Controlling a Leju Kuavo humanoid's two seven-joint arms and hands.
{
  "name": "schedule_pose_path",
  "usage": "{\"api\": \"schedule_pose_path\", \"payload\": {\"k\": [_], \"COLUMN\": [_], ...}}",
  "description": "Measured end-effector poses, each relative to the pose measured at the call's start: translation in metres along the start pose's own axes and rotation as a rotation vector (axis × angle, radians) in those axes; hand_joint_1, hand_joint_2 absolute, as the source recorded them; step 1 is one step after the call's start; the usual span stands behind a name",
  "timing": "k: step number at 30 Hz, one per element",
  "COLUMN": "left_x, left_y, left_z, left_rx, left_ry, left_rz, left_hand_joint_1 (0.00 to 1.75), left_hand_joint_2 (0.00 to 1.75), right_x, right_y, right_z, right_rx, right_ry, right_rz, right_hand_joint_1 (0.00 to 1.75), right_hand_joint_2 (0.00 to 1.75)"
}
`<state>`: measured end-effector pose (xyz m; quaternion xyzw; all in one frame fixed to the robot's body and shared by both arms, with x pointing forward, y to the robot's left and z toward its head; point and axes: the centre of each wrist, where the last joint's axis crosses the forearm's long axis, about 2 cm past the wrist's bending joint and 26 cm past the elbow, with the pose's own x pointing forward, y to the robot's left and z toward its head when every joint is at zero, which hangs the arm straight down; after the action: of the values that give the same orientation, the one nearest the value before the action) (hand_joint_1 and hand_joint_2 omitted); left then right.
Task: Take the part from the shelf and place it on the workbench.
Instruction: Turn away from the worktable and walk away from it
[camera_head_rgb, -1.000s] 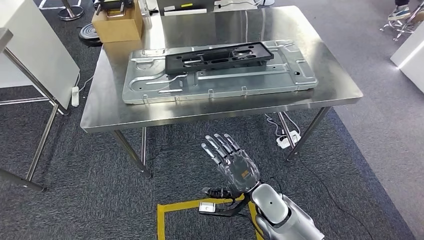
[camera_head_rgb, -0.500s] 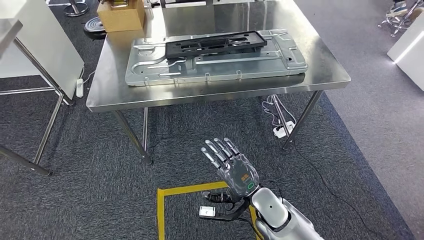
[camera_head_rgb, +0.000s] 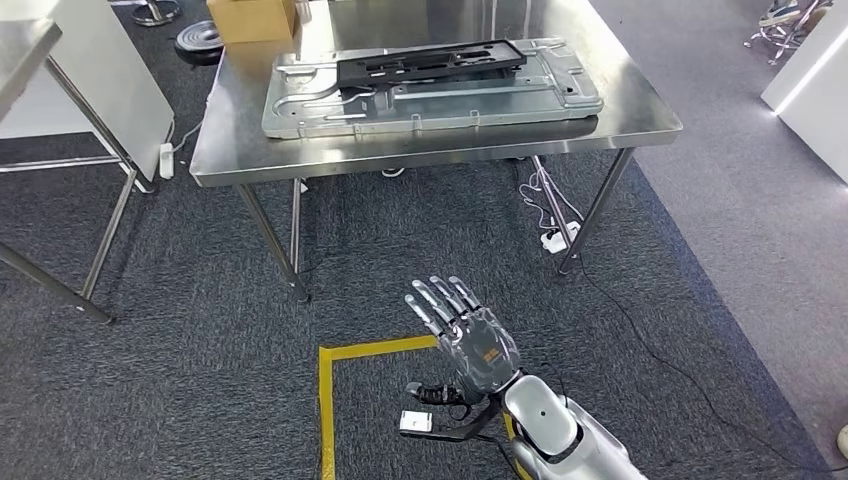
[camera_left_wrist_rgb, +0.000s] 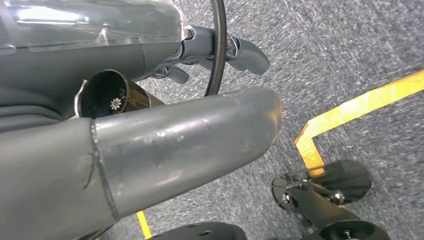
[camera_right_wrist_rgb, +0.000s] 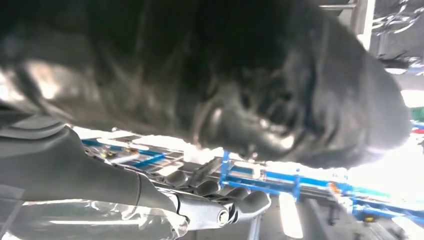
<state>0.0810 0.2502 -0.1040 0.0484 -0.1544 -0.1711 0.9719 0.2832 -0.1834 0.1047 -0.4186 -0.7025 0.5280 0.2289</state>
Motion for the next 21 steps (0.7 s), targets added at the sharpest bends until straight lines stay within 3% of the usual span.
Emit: {"api": "schedule_pose_path", "payload": {"k": [21], "left_x": [-0.004], "left_y": [-0.0039], "left_z": [0.001], "left_rx": [-0.018], "left_ry": [-0.004], "left_rz": [0.001], "left_hand_joint_1": [0.0], "left_hand_joint_2": [0.0], "right_x": [0.0044], "right_y": [0.0035], "right_z": [0.0074], "right_rx": [0.016], "right_ry": [0.008], "right_rz": [-0.018], "right_hand_joint_1": [0.0], "right_hand_joint_2": [0.0]}}
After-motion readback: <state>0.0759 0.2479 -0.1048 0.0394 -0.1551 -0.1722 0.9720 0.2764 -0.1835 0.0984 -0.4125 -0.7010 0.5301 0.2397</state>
